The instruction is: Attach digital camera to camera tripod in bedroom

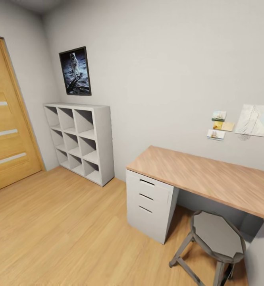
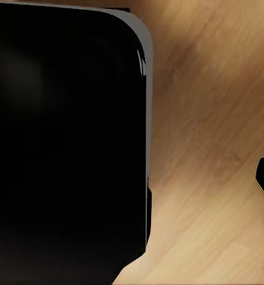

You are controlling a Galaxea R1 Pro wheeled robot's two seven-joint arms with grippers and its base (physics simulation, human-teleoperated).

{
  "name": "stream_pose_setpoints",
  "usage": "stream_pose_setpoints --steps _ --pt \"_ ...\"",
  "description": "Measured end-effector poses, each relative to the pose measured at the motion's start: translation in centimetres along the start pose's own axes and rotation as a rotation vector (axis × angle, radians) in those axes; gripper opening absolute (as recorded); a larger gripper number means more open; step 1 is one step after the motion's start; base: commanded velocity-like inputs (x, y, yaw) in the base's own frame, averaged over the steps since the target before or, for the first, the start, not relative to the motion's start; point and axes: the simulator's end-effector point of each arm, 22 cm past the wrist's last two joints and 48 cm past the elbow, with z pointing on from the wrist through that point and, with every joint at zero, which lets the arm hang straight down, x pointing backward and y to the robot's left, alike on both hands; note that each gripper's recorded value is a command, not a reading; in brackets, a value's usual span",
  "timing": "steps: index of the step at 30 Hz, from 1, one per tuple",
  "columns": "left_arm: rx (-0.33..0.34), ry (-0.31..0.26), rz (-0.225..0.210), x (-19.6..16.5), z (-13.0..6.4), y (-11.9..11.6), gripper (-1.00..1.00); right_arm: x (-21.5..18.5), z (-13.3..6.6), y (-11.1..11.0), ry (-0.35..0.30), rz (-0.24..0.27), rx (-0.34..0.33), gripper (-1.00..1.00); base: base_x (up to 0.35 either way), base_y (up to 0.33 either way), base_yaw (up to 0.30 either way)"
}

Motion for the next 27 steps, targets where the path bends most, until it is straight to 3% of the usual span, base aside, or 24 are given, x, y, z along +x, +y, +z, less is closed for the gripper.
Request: stream_pose_setpoints --steps 27 --pt "0.0 0.0 0.0 0.0 0.0 0.01 1.0 0.0 0.0 0.0 0.0 0.0 0.0 1.0 0.0 0.0 0.283"
